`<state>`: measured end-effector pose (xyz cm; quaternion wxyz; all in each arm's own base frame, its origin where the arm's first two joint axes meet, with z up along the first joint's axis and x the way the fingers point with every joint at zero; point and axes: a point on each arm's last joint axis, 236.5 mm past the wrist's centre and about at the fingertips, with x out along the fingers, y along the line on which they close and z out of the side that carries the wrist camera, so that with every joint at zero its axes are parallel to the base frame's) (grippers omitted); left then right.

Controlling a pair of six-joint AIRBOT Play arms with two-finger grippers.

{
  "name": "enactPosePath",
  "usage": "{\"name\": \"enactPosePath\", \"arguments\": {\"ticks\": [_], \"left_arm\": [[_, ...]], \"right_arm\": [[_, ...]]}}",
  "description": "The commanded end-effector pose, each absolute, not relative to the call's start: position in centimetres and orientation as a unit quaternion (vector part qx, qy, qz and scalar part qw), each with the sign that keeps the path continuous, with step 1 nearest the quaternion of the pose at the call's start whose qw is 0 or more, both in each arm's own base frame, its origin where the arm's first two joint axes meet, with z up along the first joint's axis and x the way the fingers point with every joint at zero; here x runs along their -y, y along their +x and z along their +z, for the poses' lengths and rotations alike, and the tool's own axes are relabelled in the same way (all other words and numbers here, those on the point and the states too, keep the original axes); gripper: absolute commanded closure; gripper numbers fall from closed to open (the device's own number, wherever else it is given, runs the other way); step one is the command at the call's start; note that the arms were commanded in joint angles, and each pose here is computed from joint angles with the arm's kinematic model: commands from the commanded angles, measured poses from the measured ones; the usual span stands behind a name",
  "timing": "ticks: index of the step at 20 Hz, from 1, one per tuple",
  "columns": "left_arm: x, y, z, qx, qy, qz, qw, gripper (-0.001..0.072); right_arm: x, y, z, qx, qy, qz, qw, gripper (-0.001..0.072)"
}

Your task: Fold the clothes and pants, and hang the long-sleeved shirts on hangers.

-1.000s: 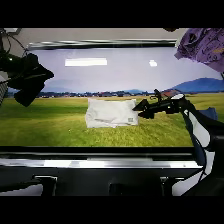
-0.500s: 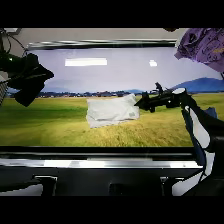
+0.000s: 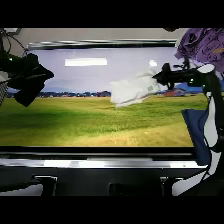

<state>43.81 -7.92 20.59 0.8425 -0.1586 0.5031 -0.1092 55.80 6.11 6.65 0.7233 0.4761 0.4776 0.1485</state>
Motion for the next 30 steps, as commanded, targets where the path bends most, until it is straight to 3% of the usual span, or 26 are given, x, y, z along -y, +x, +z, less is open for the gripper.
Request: {"name": "enactPosePath", "arguments": {"ticks": [1, 10, 14, 21, 30], "left_arm": [[7.9, 43.8, 20.6, -0.503, -0.158, -0.110, 0.843, 0.0689], [7.9, 43.8, 20.6, -0.503, -0.158, -0.109, 0.843, 0.0689], [7.9, 43.8, 20.6, -0.504, -0.165, -0.106, 0.841, 0.0689], [7.9, 43.8, 20.6, -0.504, -0.166, -0.105, 0.841, 0.0689], [7.9, 43.8, 20.6, -0.504, -0.165, -0.105, 0.841, 0.0689]], "right_arm": [[0.4, 58.0, 10.3, -0.415, 0.533, 0.092, 0.731, 0.0679], [16.5, 58.8, 16.3, -0.238, 0.640, -0.057, 0.728, 0.0680], [20.2, 57.2, 17.3, -0.206, 0.664, -0.116, 0.709, 0.0680], [22.6, 52.2, 16.9, -0.225, 0.672, -0.232, 0.666, 0.0680], [26.3, 41.3, 12.9, -0.339, 0.598, -0.364, 0.628, 0.0679]]}}
